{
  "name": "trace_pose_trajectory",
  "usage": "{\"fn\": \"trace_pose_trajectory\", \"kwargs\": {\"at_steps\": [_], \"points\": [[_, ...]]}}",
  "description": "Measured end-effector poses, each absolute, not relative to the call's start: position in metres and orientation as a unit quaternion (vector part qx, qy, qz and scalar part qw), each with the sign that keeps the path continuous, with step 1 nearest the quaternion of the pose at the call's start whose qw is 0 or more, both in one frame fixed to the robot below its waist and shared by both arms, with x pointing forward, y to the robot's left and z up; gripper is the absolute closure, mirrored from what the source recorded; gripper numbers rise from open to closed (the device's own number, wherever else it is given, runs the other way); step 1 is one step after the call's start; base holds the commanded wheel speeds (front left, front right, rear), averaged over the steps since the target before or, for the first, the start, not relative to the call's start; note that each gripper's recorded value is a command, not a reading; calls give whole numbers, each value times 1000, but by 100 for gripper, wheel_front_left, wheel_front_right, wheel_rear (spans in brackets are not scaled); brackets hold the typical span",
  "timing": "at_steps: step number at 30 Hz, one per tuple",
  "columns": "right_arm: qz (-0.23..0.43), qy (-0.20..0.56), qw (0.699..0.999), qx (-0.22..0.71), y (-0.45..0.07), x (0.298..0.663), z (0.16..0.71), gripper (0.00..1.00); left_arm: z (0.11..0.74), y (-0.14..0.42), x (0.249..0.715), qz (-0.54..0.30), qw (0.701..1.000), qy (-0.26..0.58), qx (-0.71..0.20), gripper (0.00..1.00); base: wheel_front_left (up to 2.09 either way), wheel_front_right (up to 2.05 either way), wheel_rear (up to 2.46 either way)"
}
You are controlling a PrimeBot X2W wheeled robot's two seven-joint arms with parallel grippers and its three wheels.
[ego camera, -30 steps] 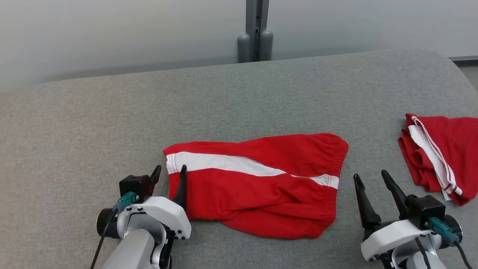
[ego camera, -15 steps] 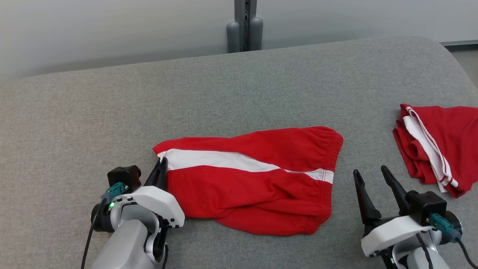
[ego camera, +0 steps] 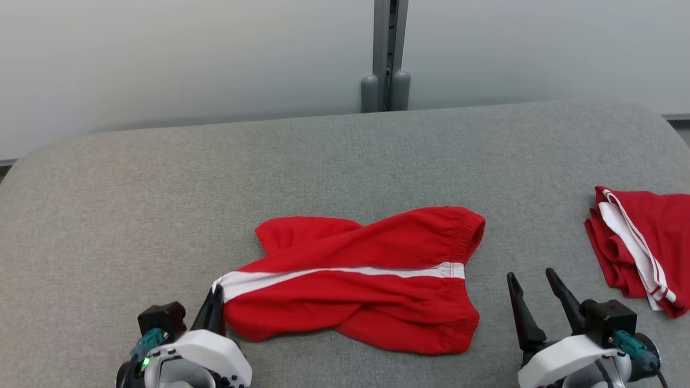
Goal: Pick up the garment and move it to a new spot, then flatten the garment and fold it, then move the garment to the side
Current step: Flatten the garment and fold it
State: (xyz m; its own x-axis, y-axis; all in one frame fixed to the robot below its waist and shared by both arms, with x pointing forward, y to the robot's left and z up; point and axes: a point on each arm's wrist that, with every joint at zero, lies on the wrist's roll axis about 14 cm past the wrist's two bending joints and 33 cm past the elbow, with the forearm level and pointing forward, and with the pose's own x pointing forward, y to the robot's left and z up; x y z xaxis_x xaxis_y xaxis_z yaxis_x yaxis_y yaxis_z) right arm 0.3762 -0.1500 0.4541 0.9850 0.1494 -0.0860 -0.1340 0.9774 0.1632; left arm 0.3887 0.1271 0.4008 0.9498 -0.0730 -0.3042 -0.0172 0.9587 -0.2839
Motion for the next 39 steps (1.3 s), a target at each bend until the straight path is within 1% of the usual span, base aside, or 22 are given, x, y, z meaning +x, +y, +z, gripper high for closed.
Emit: {"fn": "trace_pose_trajectory", "kwargs": {"at_steps": [4,10,11,12,19,24,32,39], "points": [[85,46,992,83,-139,371,457,0,403,146,373,9,980,147,-132,100,0,0,0],[93,42,991,88,-132,368,460,0,412,163,371,21,986,128,-108,100,0,0,0],[93,40,991,88,-132,368,461,0,412,165,370,22,986,128,-106,76,0,0,0],[92,37,991,88,-133,368,463,0,412,165,370,22,986,128,-103,0,0,0,0],[77,9,994,81,-144,367,480,0,431,166,375,10,994,93,-60,0,0,0,0],[82,-2,993,79,-141,361,487,0,434,172,362,18,995,82,-44,0,0,0,0],[102,18,991,81,-127,352,474,0,421,178,332,25,994,97,-30,0,0,0,0],[99,34,991,82,-128,355,464,0,416,183,323,29,994,104,-25,0,0,0,0]]}}
